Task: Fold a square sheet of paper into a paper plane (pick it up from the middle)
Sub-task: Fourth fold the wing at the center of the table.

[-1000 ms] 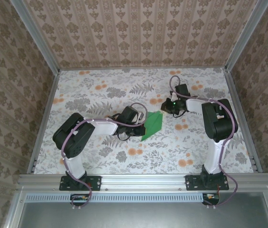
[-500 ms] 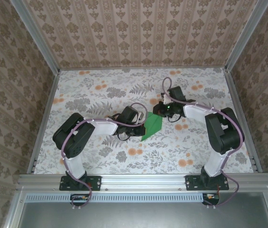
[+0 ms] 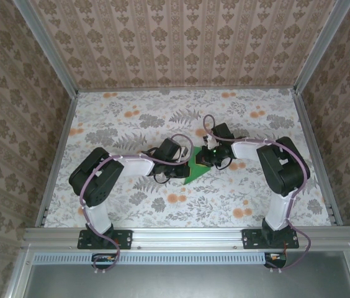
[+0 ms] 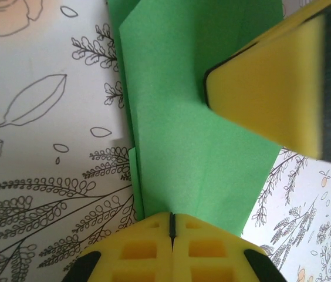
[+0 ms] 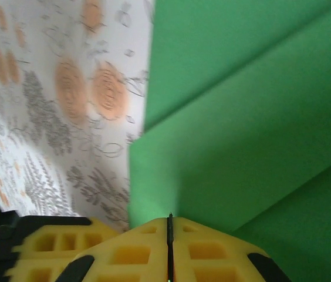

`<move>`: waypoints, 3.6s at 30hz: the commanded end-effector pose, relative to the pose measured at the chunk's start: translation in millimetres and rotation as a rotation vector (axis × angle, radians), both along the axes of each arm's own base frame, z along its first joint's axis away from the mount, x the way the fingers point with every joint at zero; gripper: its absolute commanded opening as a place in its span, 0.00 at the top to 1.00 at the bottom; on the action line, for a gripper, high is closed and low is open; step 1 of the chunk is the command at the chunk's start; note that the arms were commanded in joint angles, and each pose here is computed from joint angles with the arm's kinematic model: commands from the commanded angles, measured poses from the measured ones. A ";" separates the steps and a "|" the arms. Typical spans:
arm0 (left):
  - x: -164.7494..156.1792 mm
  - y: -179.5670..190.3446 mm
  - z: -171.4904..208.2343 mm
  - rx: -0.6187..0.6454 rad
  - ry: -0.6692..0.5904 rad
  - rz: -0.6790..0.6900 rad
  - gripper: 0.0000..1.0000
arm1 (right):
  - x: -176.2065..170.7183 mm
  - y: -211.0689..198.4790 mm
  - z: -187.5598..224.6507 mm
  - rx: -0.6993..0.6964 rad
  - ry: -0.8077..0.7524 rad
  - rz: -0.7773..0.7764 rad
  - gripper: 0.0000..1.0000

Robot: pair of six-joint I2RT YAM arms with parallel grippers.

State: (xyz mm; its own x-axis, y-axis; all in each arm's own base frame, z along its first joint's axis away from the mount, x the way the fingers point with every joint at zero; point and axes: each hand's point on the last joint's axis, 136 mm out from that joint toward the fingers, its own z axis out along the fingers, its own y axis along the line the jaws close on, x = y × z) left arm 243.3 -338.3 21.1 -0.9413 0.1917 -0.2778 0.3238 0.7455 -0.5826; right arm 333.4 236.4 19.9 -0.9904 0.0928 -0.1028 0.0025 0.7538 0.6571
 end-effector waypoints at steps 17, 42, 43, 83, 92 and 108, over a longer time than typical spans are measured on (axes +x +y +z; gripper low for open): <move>10.1 -11.3 51.5 -0.126 -0.077 0.100 0.87 | -21.9 -33.8 -49.7 -0.170 0.161 -0.024 0.90; -27.3 -5.1 -2.3 0.017 0.124 0.166 0.84 | -30.5 -43.9 -62.5 -0.233 0.216 -0.032 0.91; -28.6 -4.4 -3.4 0.022 0.126 0.167 0.84 | -30.3 -44.0 -62.4 -0.234 0.216 -0.032 0.91; -83.6 37.9 -10.4 0.101 0.164 0.191 0.98 | -36.3 -49.1 -70.3 -0.264 0.245 -0.034 0.91; -41.5 40.1 62.4 0.012 -0.100 0.161 0.95 | -34.7 -47.9 -69.0 -0.261 0.246 -0.032 0.91; -15.1 -18.3 32.7 -0.090 -0.022 0.100 1.00 | -30.7 -43.7 -61.5 -0.239 0.233 -0.030 0.91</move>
